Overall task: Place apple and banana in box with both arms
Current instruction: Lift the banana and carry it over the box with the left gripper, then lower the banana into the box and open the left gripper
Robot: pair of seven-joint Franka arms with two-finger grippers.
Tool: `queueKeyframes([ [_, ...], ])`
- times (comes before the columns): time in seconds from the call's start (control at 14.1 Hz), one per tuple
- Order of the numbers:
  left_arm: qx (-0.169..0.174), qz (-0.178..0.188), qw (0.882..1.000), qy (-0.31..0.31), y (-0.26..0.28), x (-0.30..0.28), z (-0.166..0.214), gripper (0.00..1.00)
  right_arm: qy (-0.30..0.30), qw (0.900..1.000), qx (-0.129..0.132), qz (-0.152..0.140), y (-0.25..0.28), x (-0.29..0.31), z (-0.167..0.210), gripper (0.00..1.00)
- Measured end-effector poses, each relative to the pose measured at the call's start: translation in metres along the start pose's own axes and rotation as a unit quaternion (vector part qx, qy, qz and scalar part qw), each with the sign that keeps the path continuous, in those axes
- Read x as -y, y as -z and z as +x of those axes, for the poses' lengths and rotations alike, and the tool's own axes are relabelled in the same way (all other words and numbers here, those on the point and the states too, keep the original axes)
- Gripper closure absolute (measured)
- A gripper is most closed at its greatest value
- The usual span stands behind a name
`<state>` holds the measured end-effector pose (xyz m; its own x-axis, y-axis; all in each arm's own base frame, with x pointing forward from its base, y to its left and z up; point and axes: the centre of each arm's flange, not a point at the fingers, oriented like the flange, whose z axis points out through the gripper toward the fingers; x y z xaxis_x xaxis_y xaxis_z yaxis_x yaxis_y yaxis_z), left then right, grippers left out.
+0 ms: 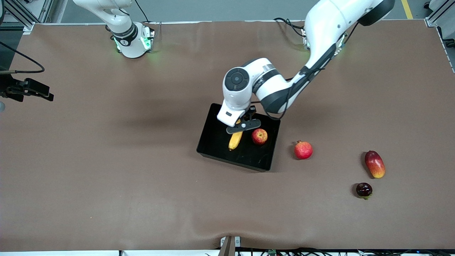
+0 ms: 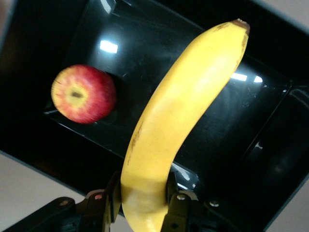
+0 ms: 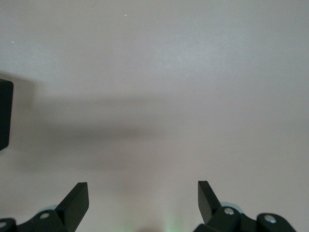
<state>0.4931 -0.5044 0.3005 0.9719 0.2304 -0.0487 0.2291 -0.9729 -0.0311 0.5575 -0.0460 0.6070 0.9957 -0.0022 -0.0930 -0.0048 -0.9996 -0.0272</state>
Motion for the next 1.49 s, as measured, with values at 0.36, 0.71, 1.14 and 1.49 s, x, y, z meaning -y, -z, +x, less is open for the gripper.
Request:
queueKeyframes([
  [0.36, 0.013, -0.023, 1.0, 0.004, -0.041, -0.008, 0.004, 0.6, -0.001, 1.0, -0.001, 0.0, 0.001, -0.001, 0.0, 0.0],
  [0.71, -0.002, -0.008, 1.0, -0.002, -0.084, -0.013, 0.002, 0.6, 0.019, 1.0, 0.015, 0.001, -0.002, 0.002, -0.003, 0.0],
  [1.14, -0.007, -0.023, 1.0, 0.001, -0.093, -0.015, 0.01, 0.44, 0.02, 1.0, 0.011, 0.001, 0.003, 0.003, -0.003, 0.0],
  [1.49, -0.071, -0.025, 0.996, 0.044, 0.039, 0.026, 0.073, 0.0, 0.039, 0.999, 0.004, -0.001, 0.009, 0.024, -0.002, 0.0],
])
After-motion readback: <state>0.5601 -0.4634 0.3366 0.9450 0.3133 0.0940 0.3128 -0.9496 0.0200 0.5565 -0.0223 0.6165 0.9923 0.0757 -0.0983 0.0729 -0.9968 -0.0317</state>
